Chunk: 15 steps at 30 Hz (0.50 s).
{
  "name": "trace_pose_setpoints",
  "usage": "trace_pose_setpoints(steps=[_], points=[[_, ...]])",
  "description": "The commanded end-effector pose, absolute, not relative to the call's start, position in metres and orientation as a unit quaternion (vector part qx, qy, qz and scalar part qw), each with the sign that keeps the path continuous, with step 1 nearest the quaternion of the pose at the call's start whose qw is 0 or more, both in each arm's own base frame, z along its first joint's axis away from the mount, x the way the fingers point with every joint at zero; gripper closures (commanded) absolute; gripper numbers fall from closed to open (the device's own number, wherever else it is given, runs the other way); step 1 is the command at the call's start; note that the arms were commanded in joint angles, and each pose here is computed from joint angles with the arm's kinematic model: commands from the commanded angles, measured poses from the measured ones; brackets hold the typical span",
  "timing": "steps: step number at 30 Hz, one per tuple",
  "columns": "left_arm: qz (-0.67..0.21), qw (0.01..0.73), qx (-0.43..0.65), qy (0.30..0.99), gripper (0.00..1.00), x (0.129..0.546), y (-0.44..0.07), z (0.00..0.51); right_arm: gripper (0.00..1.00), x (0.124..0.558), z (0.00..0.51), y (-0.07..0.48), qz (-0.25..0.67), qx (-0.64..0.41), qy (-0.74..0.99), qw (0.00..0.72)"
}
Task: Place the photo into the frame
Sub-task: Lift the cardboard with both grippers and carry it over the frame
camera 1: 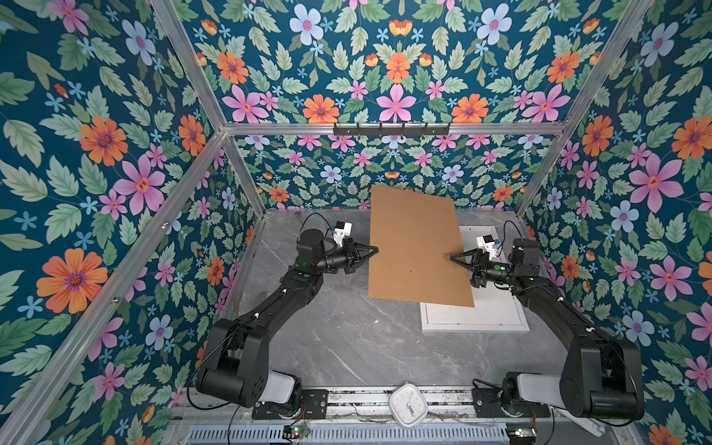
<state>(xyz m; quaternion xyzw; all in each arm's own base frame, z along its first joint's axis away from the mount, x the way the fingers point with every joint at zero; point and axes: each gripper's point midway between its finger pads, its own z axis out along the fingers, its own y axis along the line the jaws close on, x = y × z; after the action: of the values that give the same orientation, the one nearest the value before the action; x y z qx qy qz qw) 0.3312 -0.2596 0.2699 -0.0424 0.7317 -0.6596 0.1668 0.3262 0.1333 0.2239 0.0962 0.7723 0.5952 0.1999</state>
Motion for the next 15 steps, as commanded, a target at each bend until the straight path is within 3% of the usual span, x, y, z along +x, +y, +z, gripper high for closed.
trace_pose_setpoints(steps=[1,5,11,14,15], points=[[-0.685,0.198,0.0,0.701,1.0,0.331,-0.264,0.294,0.32,0.323,0.242,0.133,0.613,0.081,0.758,0.208],[-0.682,0.194,-0.003,0.706,1.0,0.334,-0.266,0.287,0.6,0.322,0.25,0.125,0.61,0.089,0.756,0.22],[-0.669,0.184,-0.008,0.72,0.89,0.338,-0.269,0.268,0.78,0.319,0.255,0.118,0.592,0.098,0.766,0.233],[-0.658,0.182,-0.013,0.731,0.78,0.341,-0.272,0.256,0.97,0.318,0.259,0.116,0.585,0.101,0.769,0.236],[-0.651,0.184,-0.019,0.736,0.69,0.343,-0.272,0.25,1.0,0.318,0.261,0.116,0.584,0.102,0.77,0.237]])
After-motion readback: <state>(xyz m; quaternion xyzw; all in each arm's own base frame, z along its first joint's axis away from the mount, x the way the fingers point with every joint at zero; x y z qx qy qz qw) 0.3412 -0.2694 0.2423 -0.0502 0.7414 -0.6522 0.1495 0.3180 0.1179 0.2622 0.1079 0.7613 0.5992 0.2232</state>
